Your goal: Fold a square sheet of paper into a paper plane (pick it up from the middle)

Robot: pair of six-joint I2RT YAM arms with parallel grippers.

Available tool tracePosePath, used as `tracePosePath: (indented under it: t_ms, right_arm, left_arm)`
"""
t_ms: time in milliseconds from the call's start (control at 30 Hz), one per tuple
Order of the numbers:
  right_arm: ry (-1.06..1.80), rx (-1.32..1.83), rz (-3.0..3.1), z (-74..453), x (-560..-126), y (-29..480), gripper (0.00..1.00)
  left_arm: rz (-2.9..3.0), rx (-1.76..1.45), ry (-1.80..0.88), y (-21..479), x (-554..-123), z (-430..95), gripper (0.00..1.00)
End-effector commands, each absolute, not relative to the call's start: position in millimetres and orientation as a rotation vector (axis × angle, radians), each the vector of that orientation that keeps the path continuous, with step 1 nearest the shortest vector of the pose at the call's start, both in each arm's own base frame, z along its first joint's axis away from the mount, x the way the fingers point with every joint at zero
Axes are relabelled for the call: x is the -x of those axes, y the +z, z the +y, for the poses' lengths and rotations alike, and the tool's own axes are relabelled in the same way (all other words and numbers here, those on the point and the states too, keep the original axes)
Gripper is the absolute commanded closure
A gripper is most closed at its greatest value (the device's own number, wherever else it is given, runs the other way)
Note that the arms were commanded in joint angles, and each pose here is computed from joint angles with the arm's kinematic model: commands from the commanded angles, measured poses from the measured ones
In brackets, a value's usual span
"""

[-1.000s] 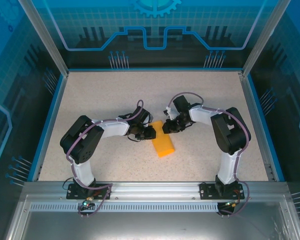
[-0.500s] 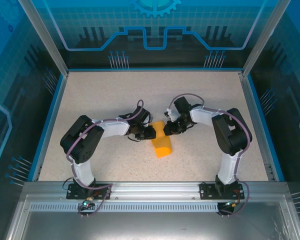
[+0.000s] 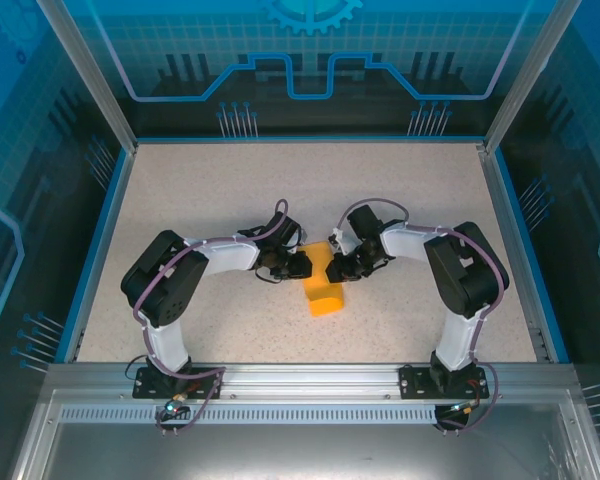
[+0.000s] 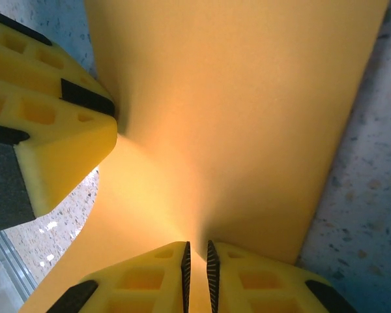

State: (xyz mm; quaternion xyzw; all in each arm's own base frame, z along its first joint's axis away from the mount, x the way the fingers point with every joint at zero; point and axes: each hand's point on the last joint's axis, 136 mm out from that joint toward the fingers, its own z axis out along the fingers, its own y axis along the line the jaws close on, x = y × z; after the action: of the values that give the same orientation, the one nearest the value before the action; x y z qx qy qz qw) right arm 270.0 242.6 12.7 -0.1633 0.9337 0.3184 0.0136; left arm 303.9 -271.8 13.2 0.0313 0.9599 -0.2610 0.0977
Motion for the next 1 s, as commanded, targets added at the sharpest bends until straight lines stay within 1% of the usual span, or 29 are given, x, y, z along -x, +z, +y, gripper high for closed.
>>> tracePosePath:
  t_ms: [0,300,533,667,800,967]
  right_arm:
    - [0.985,0.500,2.952,236.8,-256.1,5.7,0.81]
    - [0.986,0.495,2.944,230.2,-242.5,14.0,0.80]
    - [0.960,0.472,2.994,220.6,-222.6,0.4,0.80]
    - [0.945,0.470,2.984,217.3,-219.2,6.0,0.79]
    - [0.997,0.459,2.919,226.7,-225.6,25.9,0.79]
    - [1.052,0.453,2.894,240.7,-223.2,30.7,0.79]
  left_arm:
    - [2.997,-0.083,-0.542,-25.3,-282.4,-240.5,0.79]
    - [3.005,-0.089,-0.536,-28.2,-282.7,-240.2,0.79]
    - [3.013,-0.100,-0.533,-31.6,-283.1,-241.2,0.79]
    - [3.014,-0.104,-0.536,-32.3,-283.8,-242.1,0.79]
    - [3.015,-0.112,-0.539,-32.2,-285.4,-243.8,0.79]
    - [3.014,-0.122,-0.540,-31.7,-286.8,-245.1,0.79]
